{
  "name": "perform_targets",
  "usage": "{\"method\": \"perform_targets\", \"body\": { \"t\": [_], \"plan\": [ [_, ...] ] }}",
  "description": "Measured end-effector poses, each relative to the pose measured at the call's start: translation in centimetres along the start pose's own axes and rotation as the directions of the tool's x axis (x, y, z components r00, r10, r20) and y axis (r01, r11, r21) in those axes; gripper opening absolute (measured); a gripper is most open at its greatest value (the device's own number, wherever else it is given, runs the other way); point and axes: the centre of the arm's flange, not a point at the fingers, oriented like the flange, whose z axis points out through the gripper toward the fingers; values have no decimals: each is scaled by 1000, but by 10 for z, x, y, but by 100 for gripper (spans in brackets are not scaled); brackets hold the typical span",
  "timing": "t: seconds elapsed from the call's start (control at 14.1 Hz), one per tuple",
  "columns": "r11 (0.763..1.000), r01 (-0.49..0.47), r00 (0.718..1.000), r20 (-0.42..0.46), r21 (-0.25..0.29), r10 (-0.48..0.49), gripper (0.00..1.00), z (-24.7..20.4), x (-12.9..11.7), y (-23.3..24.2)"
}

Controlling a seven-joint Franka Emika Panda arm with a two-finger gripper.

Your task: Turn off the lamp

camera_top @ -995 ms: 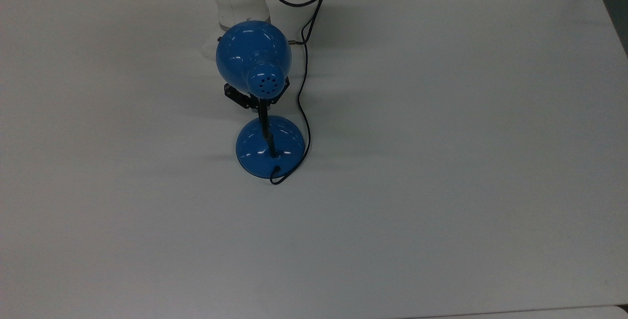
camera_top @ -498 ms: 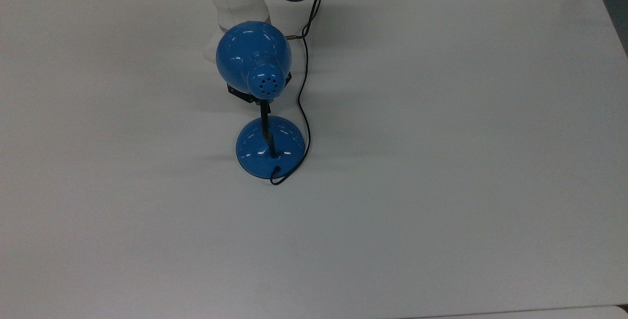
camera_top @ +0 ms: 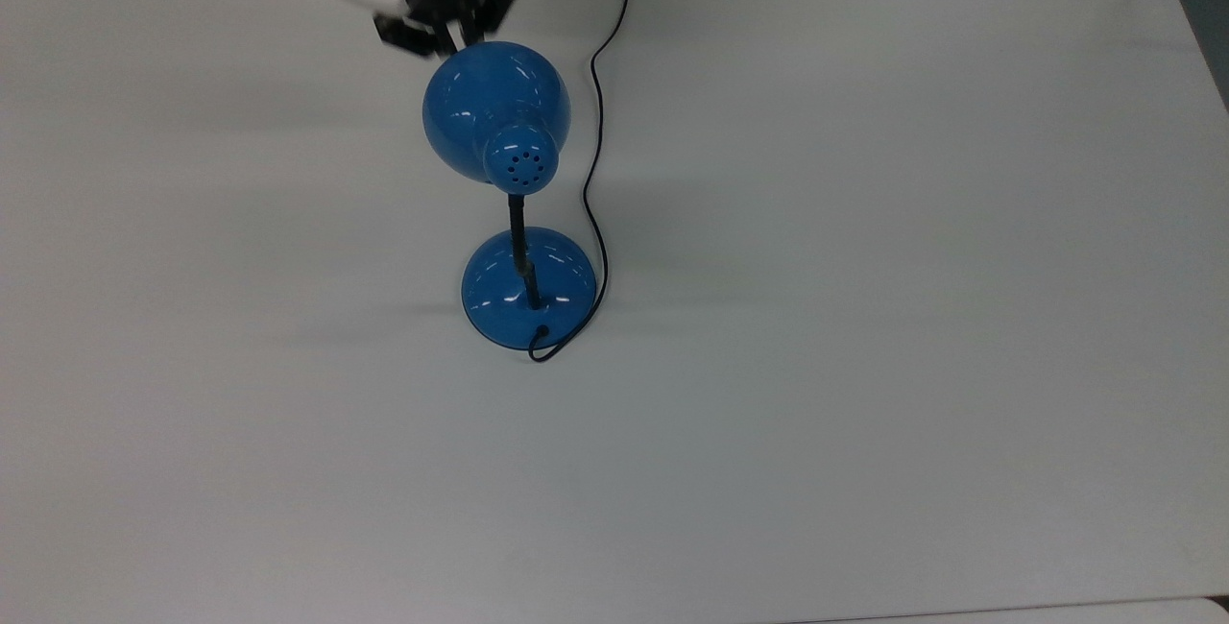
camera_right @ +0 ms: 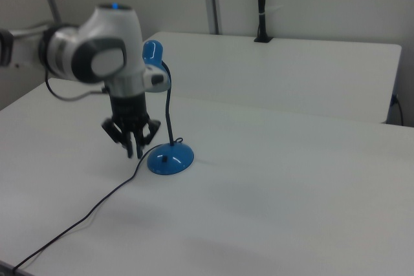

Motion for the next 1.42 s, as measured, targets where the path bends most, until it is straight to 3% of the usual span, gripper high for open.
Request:
{"method": "perform_targets", "body": {
  "t": [0.21, 0.36, 0.5, 0.71, 0.85, 1.14, 1.42],
  "plan": [
    [1000, -7, 1000, 14, 10, 7, 47, -60, -11, 0],
    [1000, -24, 1000, -2, 1, 24, 76, -100, -9, -13],
    [989, -148, 988, -40, -15, 147, 97, -125, 1, -33],
    [955, -292, 954, -80, -51, 287, 100, -145, 16, -64],
    [947, -310, 949, -84, -87, 303, 100, -143, 24, -68],
    [940, -328, 942, -110, -92, 318, 100, -133, 45, -50],
    [938, -335, 939, -114, -91, 324, 100, -134, 50, -40]
  ]
}}
